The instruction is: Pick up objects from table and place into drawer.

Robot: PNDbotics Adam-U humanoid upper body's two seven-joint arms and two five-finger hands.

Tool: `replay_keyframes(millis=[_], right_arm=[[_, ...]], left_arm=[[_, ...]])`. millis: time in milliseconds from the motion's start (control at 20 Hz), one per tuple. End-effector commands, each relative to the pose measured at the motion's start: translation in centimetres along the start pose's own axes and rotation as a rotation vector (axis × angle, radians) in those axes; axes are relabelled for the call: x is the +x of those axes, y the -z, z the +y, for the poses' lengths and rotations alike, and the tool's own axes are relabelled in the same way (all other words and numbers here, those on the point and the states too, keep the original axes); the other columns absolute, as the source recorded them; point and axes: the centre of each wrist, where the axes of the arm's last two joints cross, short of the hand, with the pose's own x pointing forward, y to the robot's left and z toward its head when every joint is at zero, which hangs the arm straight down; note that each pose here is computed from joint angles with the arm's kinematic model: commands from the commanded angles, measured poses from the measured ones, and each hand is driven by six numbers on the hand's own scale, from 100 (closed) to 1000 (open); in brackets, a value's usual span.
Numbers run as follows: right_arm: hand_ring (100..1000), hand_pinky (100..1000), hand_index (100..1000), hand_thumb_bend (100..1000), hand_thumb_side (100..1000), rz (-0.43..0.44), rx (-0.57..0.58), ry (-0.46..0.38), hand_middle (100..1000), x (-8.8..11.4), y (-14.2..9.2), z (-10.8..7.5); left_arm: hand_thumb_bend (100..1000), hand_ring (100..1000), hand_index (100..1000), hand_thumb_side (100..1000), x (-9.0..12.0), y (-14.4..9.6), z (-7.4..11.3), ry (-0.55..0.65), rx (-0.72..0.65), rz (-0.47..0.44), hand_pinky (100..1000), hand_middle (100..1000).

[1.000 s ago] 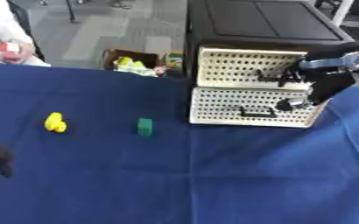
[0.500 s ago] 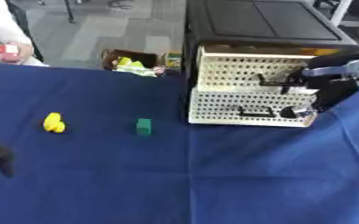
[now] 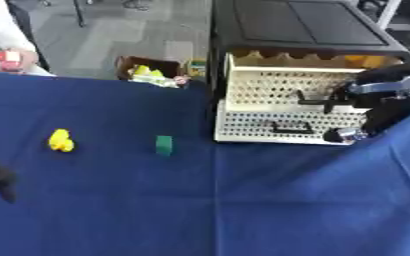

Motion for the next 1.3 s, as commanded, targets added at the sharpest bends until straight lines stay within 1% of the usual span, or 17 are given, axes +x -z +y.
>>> replay_keyframes(millis=[50, 200, 300, 500, 650, 950, 1300], right_arm=[[100, 292, 850, 412, 791, 0.022, -0.033, -0.022, 100, -0.1, -2.0, -0.9], [100, 290, 877, 409, 789, 0.012, -0.036, -0.024, 100, 0.2, -2.6, -0.6], [100, 291, 874, 411, 788, 0.001, -0.037, -0.028, 100, 0.6, -2.8, -0.6], [100, 291, 887, 406, 787, -0.010, -0.041, -0.016, 100, 1.2, -1.7, -1.8], [100, 294, 888, 404, 787, -0.017, -0.039, -0.018, 100, 1.2, -1.5, -2.1], [100, 296, 885, 406, 788, -0.025, -0.052, -0.025, 100, 1.3, -1.9, -2.1], [100, 284, 884, 412, 791, -0.012, -0.033, -0.028, 100, 1.1, -1.7, -1.8]], left_arm=[[100, 582, 802, 819, 0.8, 0.5, 0.2, 0.023, -0.021, -0.019, 440, 522], [100, 581, 803, 823, 0.8, 0.5, 0.2, 0.023, -0.021, -0.017, 439, 521], [100, 581, 802, 822, 0.8, 0.6, 0.2, 0.021, -0.022, -0.017, 439, 520], [100, 580, 802, 822, 0.7, 0.5, 0.2, 0.019, -0.019, -0.013, 438, 520], [100, 579, 801, 821, 0.7, 0.4, 0.2, 0.019, -0.018, -0.012, 438, 520], [100, 579, 801, 822, 0.7, 0.4, 0.2, 0.019, -0.018, -0.011, 437, 519], [100, 579, 800, 823, 0.7, 0.4, 0.1, 0.020, -0.017, -0.010, 436, 519]])
